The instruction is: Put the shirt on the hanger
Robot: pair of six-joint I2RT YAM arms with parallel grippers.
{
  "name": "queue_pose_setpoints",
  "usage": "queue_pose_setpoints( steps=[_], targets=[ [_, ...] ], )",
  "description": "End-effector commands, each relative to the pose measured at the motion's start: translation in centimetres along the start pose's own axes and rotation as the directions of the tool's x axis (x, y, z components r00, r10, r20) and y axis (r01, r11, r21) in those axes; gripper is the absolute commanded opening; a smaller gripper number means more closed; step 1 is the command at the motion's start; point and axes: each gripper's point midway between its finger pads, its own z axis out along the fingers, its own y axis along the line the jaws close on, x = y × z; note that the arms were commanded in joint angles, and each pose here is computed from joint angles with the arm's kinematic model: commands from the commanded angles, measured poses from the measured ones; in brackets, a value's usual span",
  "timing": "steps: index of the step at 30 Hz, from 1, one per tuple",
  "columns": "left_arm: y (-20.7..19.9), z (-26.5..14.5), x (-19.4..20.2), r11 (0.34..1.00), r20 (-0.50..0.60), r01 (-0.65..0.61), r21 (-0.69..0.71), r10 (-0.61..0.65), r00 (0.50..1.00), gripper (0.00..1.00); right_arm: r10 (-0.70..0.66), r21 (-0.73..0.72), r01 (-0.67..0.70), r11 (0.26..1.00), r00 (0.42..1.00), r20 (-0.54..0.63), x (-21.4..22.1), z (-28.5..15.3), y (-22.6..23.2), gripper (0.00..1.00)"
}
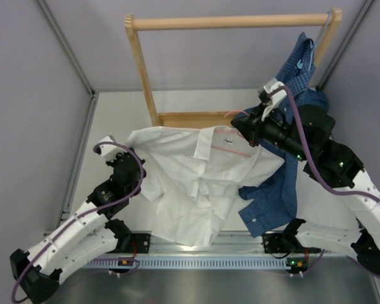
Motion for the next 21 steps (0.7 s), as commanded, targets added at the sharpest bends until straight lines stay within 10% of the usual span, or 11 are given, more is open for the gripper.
queue_pose_setpoints(
  steps=[1,16,18,19,21],
  targets=[
    [4.4,0.2,-4.9,0.969,0.165,0.088,-0.231,-0.05,0.985,0.0,-0.032,0.094,0.023,0.995,0.995,0.099,-3.9,0.2,-1.8,0.0],
    [5.0,3.4,-10.2,0.956,0.126,0.217,-0.2,-0.194,0.973,0.0,-0.031,-0.017,0.035,0.999,0.982,0.187,-11.3,4.4,0.2,0.0],
    [2.8,3.0,-13.0,0.977,0.156,0.188,-0.103,-0.17,0.973,0.19,-0.033,-0.037,0.041,0.998,0.981,0.191,-12.1,5.0,0.6,0.0],
    [1.0,2.8,-13.4,0.986,0.125,0.164,-0.014,-0.161,0.979,0.55,-0.033,-0.041,0.041,0.998,0.981,0.191,-12.3,5.1,0.6,0.0],
    [-1.1,1.7,-14.9,0.991,0.124,0.092,0.096,-0.104,0.987,0.79,-0.037,-0.04,0.046,0.998,0.981,0.188,-12.2,5.2,0.6,0.0]
  ],
)
